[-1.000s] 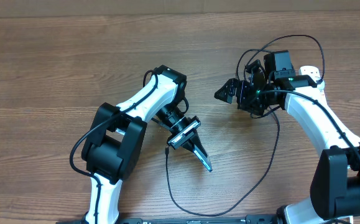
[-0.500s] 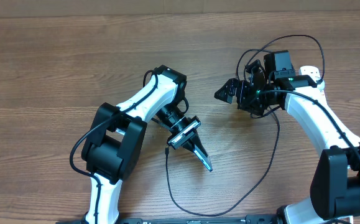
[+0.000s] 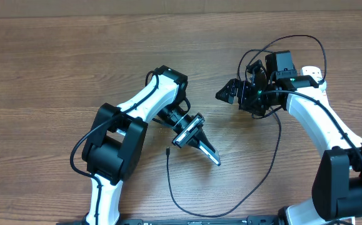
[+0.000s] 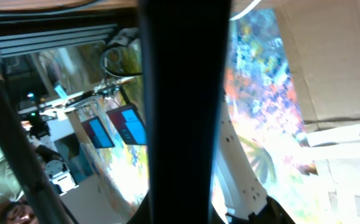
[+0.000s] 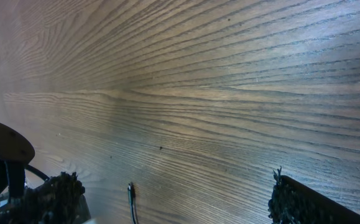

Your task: Plug charger to phone and switch on socket

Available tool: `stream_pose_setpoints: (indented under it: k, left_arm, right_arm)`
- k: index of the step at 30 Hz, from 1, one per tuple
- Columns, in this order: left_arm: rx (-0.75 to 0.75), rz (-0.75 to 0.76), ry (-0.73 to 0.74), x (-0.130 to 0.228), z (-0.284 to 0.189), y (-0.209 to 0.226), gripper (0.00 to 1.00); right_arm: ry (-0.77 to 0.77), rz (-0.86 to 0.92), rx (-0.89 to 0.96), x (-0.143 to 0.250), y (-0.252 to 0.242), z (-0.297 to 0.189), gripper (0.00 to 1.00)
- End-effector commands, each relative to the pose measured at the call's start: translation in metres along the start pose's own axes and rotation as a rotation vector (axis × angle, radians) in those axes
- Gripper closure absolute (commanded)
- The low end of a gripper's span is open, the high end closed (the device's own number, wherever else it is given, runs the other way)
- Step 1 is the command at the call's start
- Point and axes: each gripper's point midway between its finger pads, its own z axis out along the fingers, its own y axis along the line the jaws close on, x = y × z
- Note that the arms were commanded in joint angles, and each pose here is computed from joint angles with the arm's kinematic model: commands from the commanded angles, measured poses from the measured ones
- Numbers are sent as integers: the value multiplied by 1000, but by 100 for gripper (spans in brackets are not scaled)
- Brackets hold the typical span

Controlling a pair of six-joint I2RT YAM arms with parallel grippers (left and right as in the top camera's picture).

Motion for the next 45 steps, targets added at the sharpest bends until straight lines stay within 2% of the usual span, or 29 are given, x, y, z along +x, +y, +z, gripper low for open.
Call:
stream_pose_setpoints:
  k: [1, 17, 22, 27, 30, 40, 45]
  left_arm:
    - [91, 62, 45, 12, -1, -20, 96]
    - [93, 88, 42, 11, -1, -20, 96]
    - [43, 246, 11, 5, -1, -11, 96]
    - [49, 545, -34, -9, -1, -19, 96]
    - [-7, 661, -92, -26, -1, -18, 96]
    - [-144, 911, -292, -79, -13, -30, 96]
    - [-131, 1054, -392, -97, -26, -53, 96]
  right_arm:
    - [-9, -13, 0, -1, 2, -2, 0]
    - [-9, -13, 0, -1, 2, -2, 0]
    - [-9, -13, 0, -1, 2, -2, 0]
    - [-9, -13, 0, -1, 2, -2, 0]
    - [-9, -13, 0, -1, 2, -2, 0]
    - [-16, -16, 8, -3, 1, -2, 0]
    - [-15, -15, 9, -3, 1, -2, 0]
